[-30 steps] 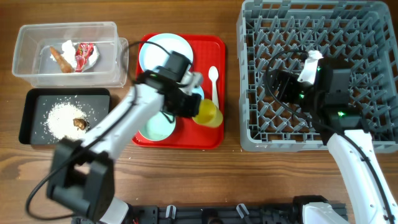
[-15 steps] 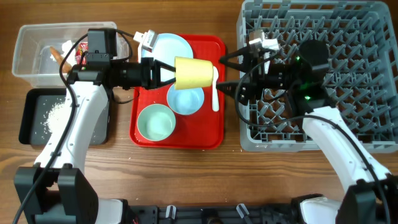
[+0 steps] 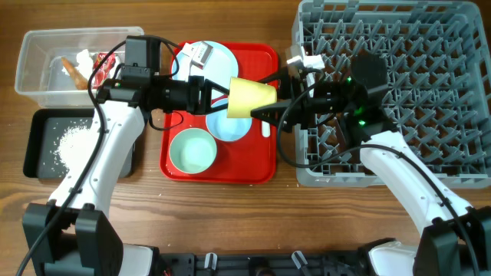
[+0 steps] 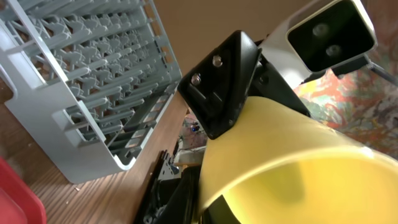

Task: Sort waste into correct bins and load items into the dishwasher rack
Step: 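Lift the yellow cup with the left gripper and hand it to the right gripper, then place the yellow cup into the dish rack with the right gripper, then grasp the blue bowl with the right gripper and place it in the rack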

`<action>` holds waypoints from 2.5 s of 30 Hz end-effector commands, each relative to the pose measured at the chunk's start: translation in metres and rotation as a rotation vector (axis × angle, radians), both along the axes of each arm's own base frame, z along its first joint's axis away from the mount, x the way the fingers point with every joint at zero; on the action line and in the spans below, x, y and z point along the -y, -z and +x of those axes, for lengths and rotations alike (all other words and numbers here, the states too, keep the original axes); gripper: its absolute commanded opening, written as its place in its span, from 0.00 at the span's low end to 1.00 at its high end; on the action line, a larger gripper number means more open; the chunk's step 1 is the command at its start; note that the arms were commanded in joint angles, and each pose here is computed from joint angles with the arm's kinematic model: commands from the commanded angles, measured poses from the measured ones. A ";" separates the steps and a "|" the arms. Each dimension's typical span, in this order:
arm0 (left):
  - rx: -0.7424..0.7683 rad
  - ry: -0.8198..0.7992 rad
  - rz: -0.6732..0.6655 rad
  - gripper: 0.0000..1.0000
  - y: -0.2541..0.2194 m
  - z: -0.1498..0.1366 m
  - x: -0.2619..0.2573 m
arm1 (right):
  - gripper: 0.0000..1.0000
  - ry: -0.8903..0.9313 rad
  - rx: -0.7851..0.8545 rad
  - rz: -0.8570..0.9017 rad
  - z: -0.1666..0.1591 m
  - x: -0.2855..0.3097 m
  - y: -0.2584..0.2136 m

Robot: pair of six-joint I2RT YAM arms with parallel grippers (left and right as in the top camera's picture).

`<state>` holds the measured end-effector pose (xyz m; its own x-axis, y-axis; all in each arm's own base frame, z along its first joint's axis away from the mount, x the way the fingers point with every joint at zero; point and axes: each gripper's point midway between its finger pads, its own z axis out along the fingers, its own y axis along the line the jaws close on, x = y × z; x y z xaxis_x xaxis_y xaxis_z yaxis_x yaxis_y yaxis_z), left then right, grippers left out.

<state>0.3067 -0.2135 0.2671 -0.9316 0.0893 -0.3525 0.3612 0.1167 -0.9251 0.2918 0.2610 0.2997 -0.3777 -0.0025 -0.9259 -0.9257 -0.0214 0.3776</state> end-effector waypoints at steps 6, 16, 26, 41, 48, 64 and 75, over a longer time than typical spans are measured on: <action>0.048 -0.036 0.053 0.22 0.000 0.006 0.000 | 0.41 -0.006 -0.027 -0.001 0.004 0.005 0.000; 0.056 -0.332 0.514 0.30 0.071 0.050 -0.040 | 0.37 0.652 -0.502 -0.200 0.099 0.100 0.091; 0.086 -0.564 0.894 0.34 0.109 0.075 -0.101 | 0.36 1.089 -0.782 -0.806 0.037 0.193 0.083; 0.071 -0.592 0.973 0.39 0.116 0.073 -0.115 | 0.35 1.063 -1.169 -1.281 -0.026 0.230 0.178; 0.065 -0.588 0.976 0.40 0.117 0.071 -0.115 | 0.77 1.017 -1.192 -1.323 -0.031 0.229 0.186; -0.051 -0.752 0.975 0.53 0.116 0.080 -0.141 | 0.75 0.895 -0.690 -0.859 0.077 0.092 0.094; -0.211 -0.950 0.967 1.00 0.117 0.080 -0.217 | 0.46 0.817 -0.980 -1.038 0.073 -0.016 0.264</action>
